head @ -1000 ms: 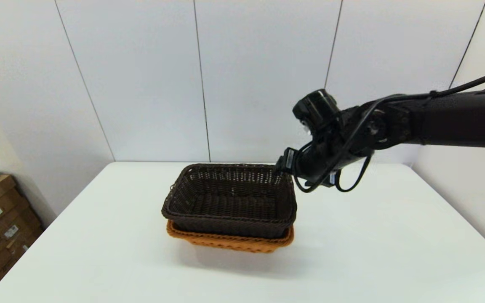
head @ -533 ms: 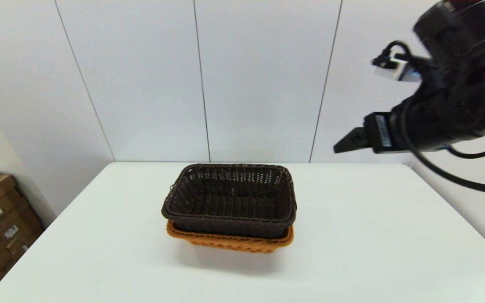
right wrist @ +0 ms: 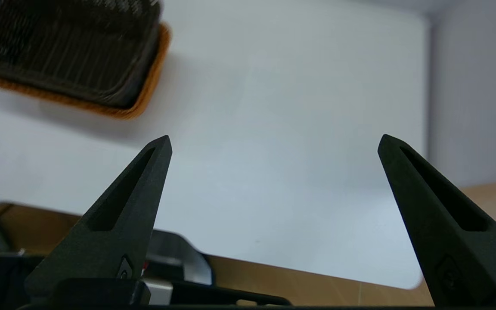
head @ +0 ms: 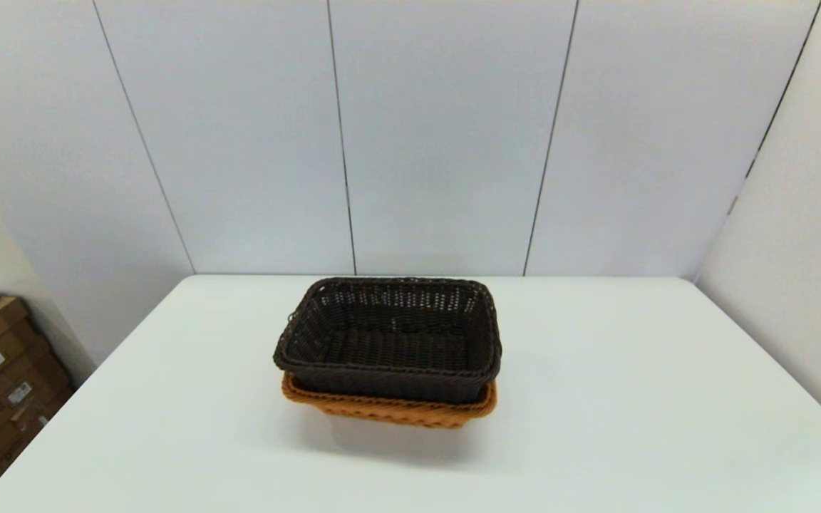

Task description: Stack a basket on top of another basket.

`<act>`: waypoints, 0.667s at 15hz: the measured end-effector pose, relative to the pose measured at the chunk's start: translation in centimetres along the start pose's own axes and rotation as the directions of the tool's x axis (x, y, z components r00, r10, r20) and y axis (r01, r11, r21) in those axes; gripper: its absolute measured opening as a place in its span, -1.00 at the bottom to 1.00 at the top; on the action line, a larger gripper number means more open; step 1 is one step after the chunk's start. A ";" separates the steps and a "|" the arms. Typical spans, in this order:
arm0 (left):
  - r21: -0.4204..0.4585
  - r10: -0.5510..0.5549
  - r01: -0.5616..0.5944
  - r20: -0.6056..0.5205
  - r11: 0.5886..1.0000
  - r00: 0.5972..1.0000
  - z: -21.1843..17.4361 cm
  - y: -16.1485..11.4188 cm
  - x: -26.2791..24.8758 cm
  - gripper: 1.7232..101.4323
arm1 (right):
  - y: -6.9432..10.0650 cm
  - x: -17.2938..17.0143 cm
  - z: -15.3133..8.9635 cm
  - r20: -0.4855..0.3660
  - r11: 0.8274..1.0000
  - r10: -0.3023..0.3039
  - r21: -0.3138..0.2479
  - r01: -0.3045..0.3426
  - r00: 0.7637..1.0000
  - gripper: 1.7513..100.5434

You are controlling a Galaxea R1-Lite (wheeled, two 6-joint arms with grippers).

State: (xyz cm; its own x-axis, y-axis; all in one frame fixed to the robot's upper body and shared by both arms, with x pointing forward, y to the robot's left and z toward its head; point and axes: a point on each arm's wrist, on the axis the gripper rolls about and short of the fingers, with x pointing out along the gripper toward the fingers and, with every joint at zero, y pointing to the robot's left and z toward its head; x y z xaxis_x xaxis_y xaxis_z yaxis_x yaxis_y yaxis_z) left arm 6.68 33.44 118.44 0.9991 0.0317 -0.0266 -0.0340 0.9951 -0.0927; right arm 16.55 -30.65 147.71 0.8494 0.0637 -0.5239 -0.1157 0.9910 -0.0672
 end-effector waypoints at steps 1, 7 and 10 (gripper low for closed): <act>0.000 0.000 0.000 0.000 1.000 1.000 0.0 0.0 0.0 0.93 | -0.9 -1.8 -0.8 0.049 0.999 -0.028 0.017 0.027 0.998 0.91; 0.000 0.000 0.000 0.001 1.000 1.000 0.0 0.0 0.0 0.93 | -4.4 -11.5 -6.3 0.379 0.985 -0.126 0.154 0.072 0.917 0.93; 0.000 0.000 0.000 0.001 1.000 1.000 0.0 0.0 0.0 0.93 | -5.0 -14.7 -10.6 0.475 0.973 -0.173 0.220 0.074 0.863 0.93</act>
State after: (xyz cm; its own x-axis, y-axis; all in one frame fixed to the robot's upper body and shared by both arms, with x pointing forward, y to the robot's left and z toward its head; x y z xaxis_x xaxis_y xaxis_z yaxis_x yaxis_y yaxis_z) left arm 6.68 33.44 118.44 0.9992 0.0317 -0.0259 -0.0340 0.9951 -0.0927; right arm -0.81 -37.82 146.76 0.9974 -0.0608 -0.0375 0.0638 0.9946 0.0823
